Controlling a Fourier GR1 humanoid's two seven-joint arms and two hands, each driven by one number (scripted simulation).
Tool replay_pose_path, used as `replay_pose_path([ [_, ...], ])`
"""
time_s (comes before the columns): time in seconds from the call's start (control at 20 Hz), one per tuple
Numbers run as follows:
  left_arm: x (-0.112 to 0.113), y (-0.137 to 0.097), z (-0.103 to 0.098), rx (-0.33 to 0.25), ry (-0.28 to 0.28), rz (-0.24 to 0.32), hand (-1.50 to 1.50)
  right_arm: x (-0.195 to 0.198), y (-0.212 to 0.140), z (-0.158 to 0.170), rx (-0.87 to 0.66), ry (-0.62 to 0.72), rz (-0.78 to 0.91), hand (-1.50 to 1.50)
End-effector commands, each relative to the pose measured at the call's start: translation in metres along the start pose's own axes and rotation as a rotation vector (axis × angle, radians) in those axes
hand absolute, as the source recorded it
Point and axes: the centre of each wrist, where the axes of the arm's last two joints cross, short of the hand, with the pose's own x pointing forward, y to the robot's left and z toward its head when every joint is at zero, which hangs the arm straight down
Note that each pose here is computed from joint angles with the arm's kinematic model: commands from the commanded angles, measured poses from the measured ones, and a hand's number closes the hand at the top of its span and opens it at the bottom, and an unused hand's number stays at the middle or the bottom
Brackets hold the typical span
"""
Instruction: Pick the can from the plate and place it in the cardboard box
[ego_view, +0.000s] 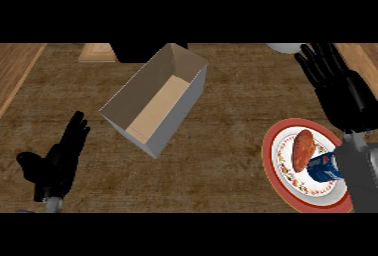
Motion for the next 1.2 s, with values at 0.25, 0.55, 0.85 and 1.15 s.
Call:
replay_pose_path([
  [0.25,0.024,0.101,-0.019,0.266,-0.061,-0.44,0.0,-0.032,-0.101,0.11,-0.154,0.135,0.074,-1.5],
  [0.55,-0.002,0.095,-0.008,0.218,0.008,-0.431,0.0,-0.064,-0.123,0.182,-0.08,0.175,0.464,-1.5],
  [0.85,0.008,0.09,-0.036,0.202,-0.004,-0.429,0.0,-0.061,-0.181,0.228,0.014,-0.028,0.417,-1.5],
  [1.15,-0.001,0.077,-0.034,0.203,-0.033,-0.444,0.0,-0.025,-0.21,0.207,0.16,0.141,0.848,-1.5],
])
